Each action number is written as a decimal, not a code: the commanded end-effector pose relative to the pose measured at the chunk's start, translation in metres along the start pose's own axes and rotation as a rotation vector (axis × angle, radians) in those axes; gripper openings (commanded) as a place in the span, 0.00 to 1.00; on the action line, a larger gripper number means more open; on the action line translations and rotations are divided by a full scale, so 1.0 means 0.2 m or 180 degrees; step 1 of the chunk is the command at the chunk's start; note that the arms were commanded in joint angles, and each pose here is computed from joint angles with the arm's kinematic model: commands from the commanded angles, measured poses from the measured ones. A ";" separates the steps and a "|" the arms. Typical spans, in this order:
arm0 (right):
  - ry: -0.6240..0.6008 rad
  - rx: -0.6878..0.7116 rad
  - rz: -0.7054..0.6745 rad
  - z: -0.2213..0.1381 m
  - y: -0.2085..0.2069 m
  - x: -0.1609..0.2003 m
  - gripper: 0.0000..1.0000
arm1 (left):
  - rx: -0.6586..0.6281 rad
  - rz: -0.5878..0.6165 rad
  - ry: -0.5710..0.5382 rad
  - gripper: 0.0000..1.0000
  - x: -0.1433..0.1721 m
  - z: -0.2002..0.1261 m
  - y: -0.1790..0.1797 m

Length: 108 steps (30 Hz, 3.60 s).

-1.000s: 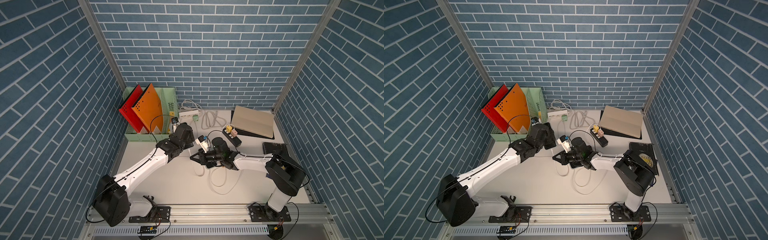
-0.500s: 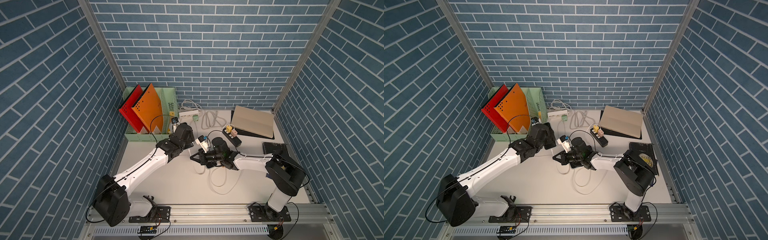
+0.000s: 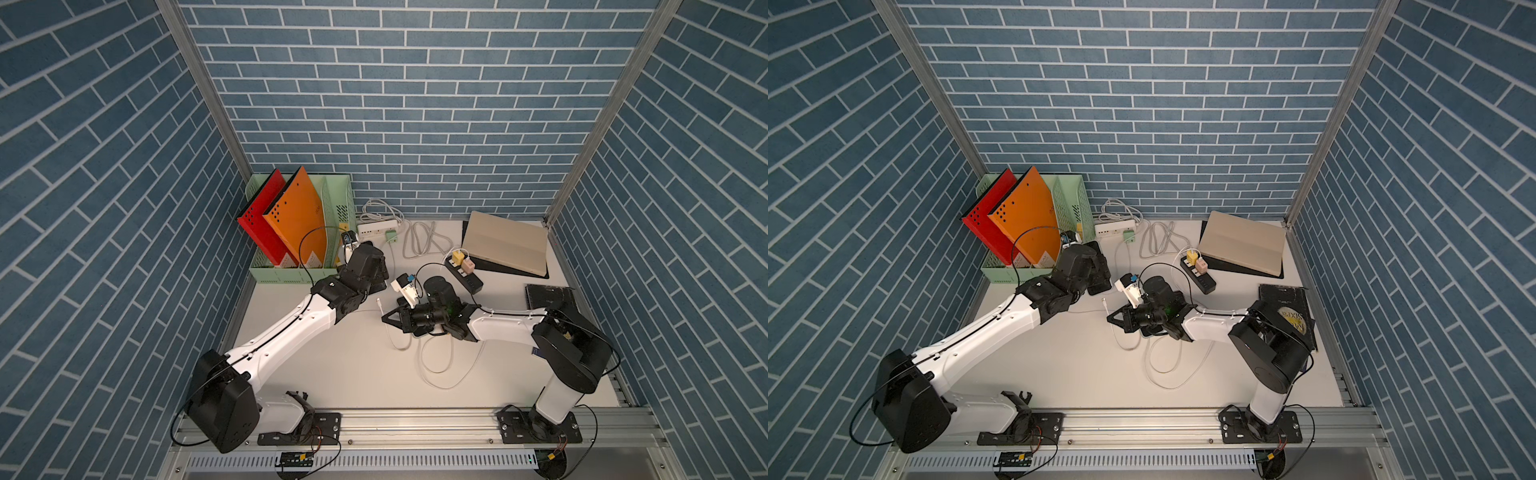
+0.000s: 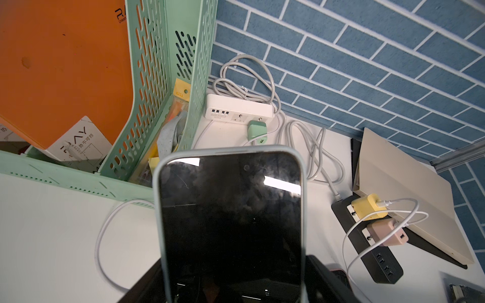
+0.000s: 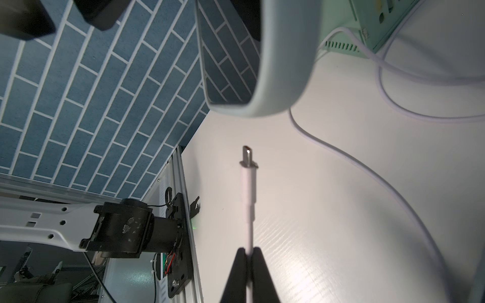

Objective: Unplug the charging cable from the phone
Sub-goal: Remove the charging cable from the phone, then place the phone at the center of the board.

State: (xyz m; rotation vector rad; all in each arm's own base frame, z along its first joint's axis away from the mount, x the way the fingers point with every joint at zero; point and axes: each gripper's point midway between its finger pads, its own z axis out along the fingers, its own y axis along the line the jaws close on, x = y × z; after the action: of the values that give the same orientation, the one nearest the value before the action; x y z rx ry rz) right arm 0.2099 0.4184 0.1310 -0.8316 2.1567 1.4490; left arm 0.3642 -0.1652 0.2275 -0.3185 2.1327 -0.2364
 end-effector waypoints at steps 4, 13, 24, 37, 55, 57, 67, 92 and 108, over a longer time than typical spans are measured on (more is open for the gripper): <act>0.0159 0.0270 0.0037 0.01 -0.08 0.07 0.00 | -0.0019 -0.0054 -0.0233 0.00 -0.13 -0.05 -0.01; 0.0281 0.0483 0.0158 0.04 -0.17 0.11 0.05 | -0.0074 -0.0036 -0.0172 0.00 -0.10 -0.04 0.02; 0.0208 0.0564 0.0133 0.00 -0.15 0.06 0.42 | -0.0166 0.0017 -0.0111 0.00 -0.06 -0.03 0.05; -0.0138 0.1180 0.0132 -0.17 -0.22 -0.10 0.67 | -0.0345 0.0158 0.0250 0.00 0.12 0.00 0.15; -0.0672 0.2013 0.0107 -0.51 -0.38 -0.29 1.00 | -0.0285 0.0324 0.1219 0.00 0.63 0.09 0.26; -0.0713 0.2066 0.0092 -0.55 -0.38 -0.31 1.00 | -0.0279 0.0337 0.1290 0.00 0.67 0.10 0.27; -0.0785 0.2235 0.0072 -0.63 -0.42 -0.32 1.00 | -0.0291 0.0404 0.1740 0.00 0.92 0.16 0.32; -0.0902 0.2406 0.0119 -0.74 -0.51 -0.33 1.00 | -0.0408 0.0630 0.1885 0.63 0.99 0.20 0.37; -0.1264 0.3448 -0.0263 -1.26 -0.72 -0.39 0.99 | -0.0276 0.0680 0.0010 1.00 0.27 0.21 0.32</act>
State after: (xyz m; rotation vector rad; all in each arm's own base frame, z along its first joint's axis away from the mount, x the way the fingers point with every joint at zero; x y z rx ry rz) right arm 0.3557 0.1892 0.1707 -0.1692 2.1468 0.3595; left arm 0.3444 -0.1447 0.1136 -0.1140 2.3416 -0.0987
